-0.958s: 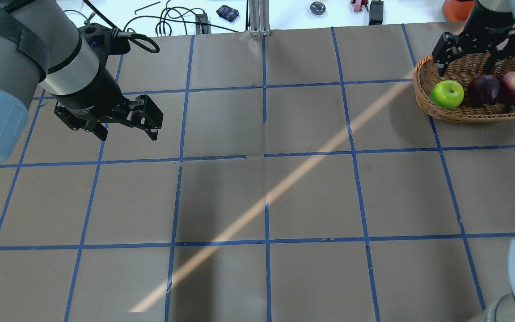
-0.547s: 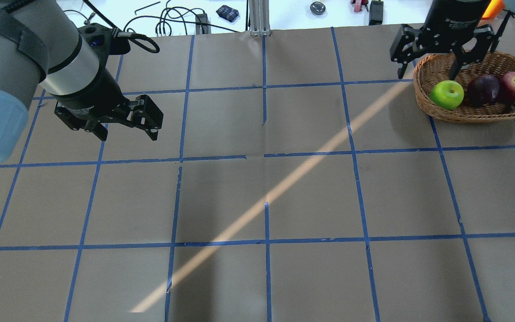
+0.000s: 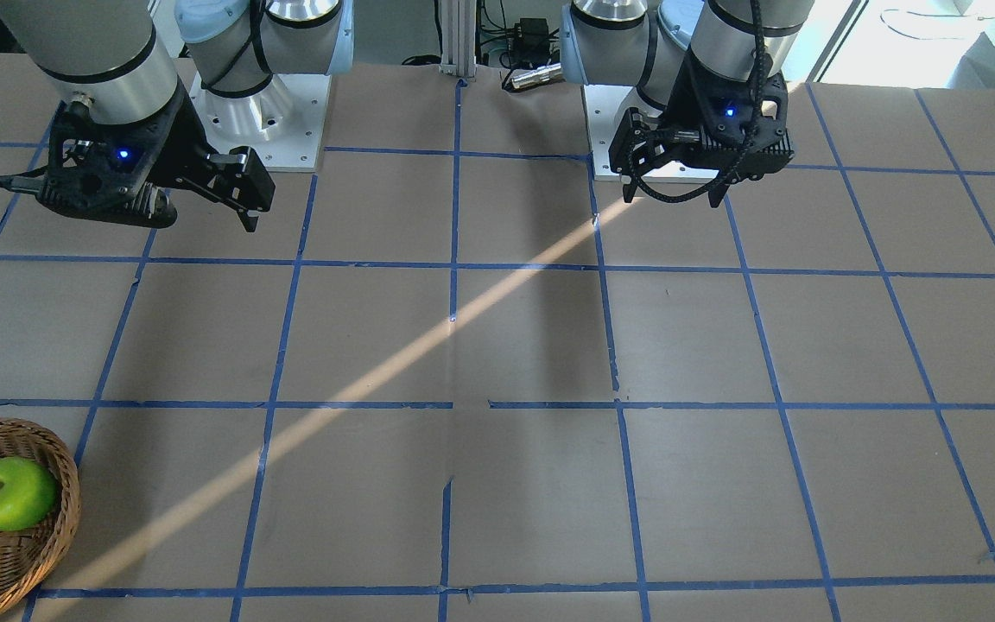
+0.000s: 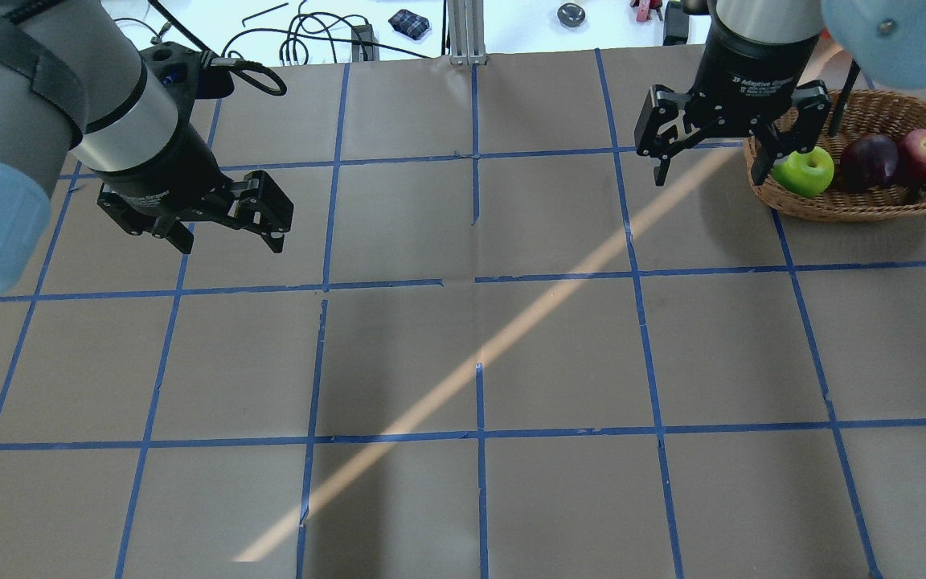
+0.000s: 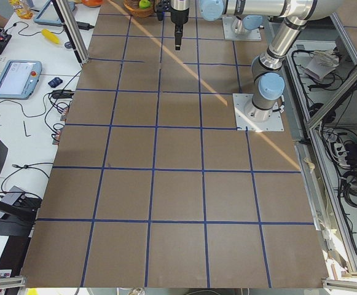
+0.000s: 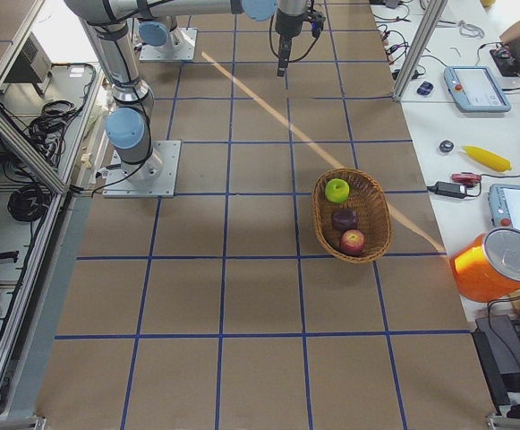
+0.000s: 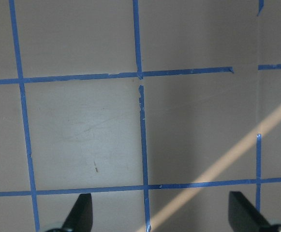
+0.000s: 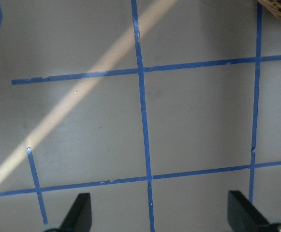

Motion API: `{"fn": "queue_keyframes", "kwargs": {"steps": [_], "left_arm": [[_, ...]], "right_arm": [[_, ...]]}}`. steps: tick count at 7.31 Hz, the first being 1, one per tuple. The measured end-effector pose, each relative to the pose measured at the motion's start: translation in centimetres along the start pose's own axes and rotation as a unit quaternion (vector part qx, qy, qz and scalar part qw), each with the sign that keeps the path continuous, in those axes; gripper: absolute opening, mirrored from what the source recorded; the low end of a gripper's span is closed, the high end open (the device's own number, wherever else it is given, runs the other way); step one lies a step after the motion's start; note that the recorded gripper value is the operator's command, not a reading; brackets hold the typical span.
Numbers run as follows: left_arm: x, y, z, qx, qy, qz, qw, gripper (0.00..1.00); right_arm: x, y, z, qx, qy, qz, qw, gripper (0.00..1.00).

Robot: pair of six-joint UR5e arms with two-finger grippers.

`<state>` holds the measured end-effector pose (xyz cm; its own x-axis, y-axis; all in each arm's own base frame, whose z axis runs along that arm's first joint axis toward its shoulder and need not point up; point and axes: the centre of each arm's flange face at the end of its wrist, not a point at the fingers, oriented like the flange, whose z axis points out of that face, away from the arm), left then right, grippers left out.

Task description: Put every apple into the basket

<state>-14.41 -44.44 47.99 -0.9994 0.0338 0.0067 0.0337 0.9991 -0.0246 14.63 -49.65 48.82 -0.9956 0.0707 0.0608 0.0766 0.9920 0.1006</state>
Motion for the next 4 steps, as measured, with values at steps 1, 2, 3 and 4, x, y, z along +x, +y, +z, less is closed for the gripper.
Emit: {"fn": "queue_keyframes", "kwargs": {"steps": [1,2,3,4], "left_arm": [[0.0,0.0,0.0,0.000,0.000,-0.001,1.0000,1.00],[0.0,0.0,0.0,0.000,0.000,-0.001,1.0000,1.00],[0.0,0.0,0.0,0.000,0.001,-0.001,1.0000,1.00],[0.0,0.0,0.0,0.000,0.001,-0.001,1.0000,1.00]], "right_arm": [[0.2,1.8,0.5,-0.002,0.000,-0.005,1.0000,1.00],[0.5,2.9,0.9,-0.003,-0.003,-0.007,1.0000,1.00],[1.0,3.2,1.1,-0.004,-0.016,-0.006,0.9998,1.00],[1.6,3.1,1.0,-0.004,-0.030,-0.005,0.9995,1.00]]}}
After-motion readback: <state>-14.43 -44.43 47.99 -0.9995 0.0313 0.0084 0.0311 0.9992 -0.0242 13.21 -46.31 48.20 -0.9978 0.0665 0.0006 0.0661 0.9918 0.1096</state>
